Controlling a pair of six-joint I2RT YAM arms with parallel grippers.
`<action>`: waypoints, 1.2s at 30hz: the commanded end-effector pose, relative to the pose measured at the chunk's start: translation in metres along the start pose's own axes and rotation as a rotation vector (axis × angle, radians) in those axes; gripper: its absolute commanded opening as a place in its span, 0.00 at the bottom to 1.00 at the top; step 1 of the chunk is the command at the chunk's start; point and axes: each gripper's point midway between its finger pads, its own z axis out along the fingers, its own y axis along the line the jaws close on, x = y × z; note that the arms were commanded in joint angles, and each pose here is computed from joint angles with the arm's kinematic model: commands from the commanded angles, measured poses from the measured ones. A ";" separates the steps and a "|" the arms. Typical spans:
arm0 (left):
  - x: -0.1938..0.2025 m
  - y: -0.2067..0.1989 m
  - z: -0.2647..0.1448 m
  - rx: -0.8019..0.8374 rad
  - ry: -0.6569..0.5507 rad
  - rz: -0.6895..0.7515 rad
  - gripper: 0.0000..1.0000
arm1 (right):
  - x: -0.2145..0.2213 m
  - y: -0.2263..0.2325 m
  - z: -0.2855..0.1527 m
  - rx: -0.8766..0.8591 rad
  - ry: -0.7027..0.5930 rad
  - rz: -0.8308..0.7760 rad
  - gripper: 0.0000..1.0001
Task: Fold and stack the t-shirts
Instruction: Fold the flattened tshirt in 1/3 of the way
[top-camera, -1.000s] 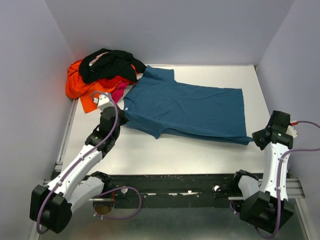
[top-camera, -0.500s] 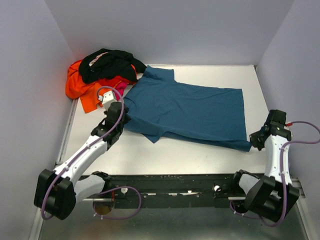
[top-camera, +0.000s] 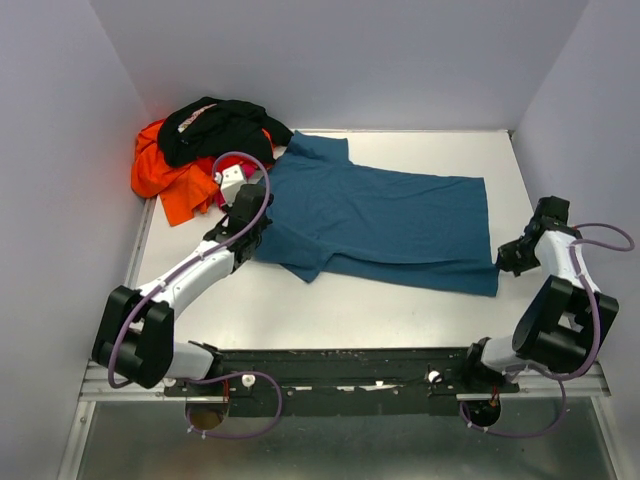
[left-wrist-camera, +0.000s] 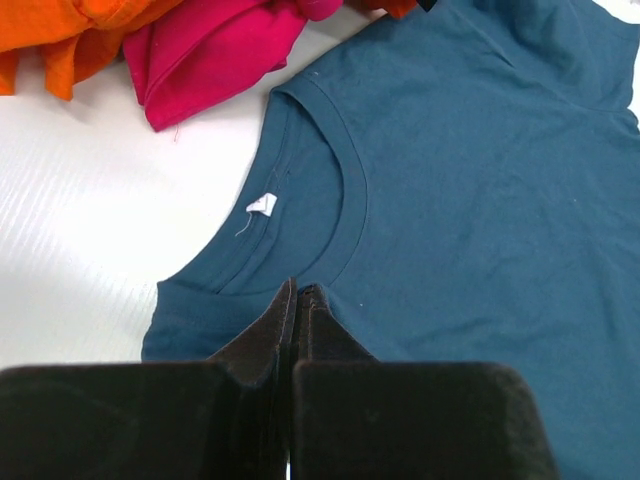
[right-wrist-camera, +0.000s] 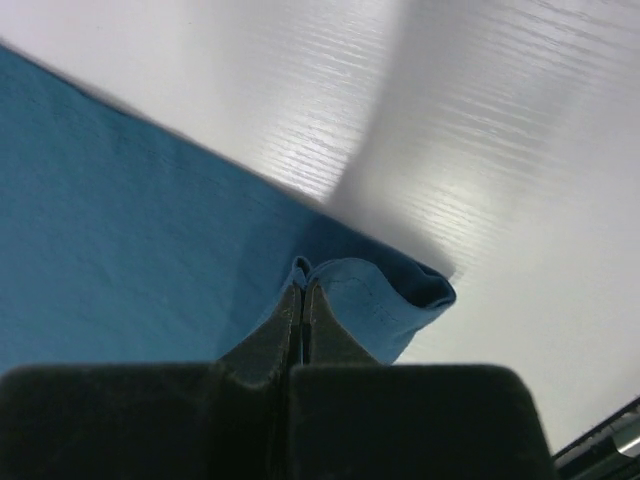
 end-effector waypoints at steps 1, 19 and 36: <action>-0.019 -0.005 0.011 -0.029 -0.062 0.004 0.00 | -0.012 0.025 0.007 -0.058 0.012 0.021 0.01; -0.030 -0.022 0.038 -0.056 -0.066 0.006 0.00 | -0.026 0.058 0.018 -0.121 0.030 0.067 0.01; -0.029 -0.021 0.061 -0.085 -0.065 0.006 0.00 | -0.032 0.078 0.038 -0.148 0.047 0.031 0.06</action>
